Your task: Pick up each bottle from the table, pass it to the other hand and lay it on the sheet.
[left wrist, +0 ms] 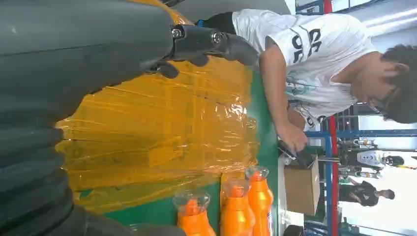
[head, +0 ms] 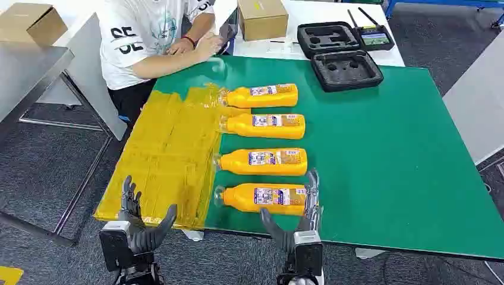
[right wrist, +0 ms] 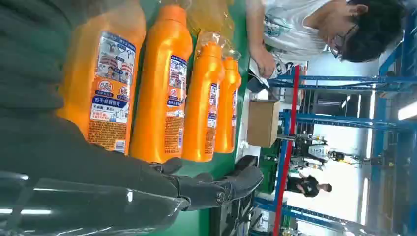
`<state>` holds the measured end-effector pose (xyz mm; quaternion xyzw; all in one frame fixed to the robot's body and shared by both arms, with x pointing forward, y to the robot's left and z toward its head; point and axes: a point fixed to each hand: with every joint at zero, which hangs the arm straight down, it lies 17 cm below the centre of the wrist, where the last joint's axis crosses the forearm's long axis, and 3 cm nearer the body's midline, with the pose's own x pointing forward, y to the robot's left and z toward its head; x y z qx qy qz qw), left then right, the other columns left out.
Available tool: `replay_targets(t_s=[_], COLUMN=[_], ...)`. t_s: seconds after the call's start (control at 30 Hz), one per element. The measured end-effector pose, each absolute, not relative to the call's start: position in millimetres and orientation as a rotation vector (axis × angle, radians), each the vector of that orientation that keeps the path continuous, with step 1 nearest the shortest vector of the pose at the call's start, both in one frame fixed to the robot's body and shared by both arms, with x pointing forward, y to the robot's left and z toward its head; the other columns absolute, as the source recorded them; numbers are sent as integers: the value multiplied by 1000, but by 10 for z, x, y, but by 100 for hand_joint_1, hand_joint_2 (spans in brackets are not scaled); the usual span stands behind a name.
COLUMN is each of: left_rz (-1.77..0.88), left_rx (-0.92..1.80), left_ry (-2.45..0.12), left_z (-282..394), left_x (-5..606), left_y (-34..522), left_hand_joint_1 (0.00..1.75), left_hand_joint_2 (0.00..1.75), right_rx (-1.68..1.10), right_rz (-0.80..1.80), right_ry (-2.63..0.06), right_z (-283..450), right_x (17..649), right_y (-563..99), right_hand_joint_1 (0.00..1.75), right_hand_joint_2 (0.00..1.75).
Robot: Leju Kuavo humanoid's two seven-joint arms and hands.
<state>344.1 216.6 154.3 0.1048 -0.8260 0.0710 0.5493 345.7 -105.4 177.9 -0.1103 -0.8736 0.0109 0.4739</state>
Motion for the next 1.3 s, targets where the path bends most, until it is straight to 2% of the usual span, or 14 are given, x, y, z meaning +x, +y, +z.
replay_targets(t_s=[0.77, 1.03, 1.3], left_rz=[166, 164, 152], left_rx=[249, 242, 237], left_ry=[-1955, -1961, -1971], left_z=[1539, 1546, 1564], left_x=[3437, 3433, 3431], left_y=[2165, 2162, 2196], left_hand_joint_1=[0, 0, 0], left_hand_joint_2=[175, 175, 175], right_rx=[-274, -320, -488], right_rz=[46, 446, 768], right_ry=[-2143, -2033, -1860], right_z=[1781, 1479, 1390], right_x=[3453, 3542, 3869], right_y=[-1029, -697, -824], right_hand_joint_1=[0, 0, 0], right_hand_joint_2=[175, 175, 175])
